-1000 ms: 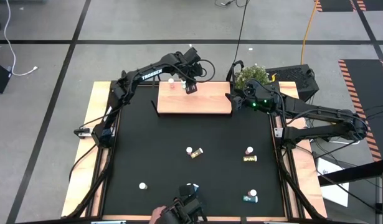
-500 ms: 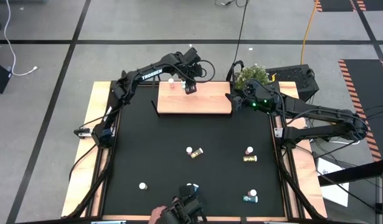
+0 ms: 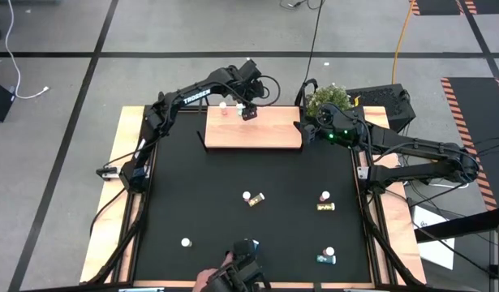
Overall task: Pick and place medicine bottles onto shelf by color
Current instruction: Put the top left yellow pill bottle on the shelf
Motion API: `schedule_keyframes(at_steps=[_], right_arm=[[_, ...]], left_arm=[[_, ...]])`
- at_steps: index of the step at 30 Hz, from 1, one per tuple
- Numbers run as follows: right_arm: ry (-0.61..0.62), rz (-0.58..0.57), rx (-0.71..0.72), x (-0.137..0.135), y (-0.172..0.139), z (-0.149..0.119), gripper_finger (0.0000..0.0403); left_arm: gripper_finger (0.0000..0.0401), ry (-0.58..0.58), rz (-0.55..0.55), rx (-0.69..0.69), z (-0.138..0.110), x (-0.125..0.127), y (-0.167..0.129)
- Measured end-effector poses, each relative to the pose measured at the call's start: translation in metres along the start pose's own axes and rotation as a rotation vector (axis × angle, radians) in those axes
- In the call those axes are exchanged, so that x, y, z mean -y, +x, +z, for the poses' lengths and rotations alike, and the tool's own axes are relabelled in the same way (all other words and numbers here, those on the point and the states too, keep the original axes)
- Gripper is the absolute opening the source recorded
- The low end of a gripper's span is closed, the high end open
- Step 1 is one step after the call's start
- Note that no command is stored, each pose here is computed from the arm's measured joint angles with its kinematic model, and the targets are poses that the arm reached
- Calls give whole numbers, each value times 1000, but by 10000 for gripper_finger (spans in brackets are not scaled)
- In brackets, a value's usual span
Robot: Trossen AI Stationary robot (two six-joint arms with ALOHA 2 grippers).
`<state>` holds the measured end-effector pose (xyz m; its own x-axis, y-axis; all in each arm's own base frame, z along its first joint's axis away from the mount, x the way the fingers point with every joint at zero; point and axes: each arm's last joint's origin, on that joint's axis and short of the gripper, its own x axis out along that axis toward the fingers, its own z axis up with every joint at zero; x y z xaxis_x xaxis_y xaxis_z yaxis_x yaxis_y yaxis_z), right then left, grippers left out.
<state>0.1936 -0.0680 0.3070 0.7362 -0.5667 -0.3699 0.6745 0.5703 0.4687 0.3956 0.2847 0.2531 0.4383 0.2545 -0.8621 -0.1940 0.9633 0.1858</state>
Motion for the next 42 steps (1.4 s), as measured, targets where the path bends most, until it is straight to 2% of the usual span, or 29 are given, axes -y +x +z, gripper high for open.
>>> schedule_keyframes(at_steps=[6, 11, 20, 24, 30, 35, 42], right_arm=[[6, 10, -8, 0, 0, 0, 300], [22, 63, -70, -1, 0, -3, 300], [-44, 197, -242, -3, -7, -11, 300], [-97, 283, -351, -8, -16, -21, 300], [-179, 430, -497, -29, -35, -46, 300], [-247, 497, -525, -48, -56, -67, 300], [-372, 565, -545, -68, -73, -94, 300]], left_arm=[[287, 35, 41, 58, 14, 8, -37], [285, 11, 55, 141, 26, 23, -84], [285, -64, 6, 279, 38, 75, -163], [285, -67, -93, 342, 46, 112, -184], [285, -120, -268, 352, 57, 182, -192], [285, -284, -272, 295, 56, 245, -194], [285, -264, -340, 248, 38, 325, -211]])
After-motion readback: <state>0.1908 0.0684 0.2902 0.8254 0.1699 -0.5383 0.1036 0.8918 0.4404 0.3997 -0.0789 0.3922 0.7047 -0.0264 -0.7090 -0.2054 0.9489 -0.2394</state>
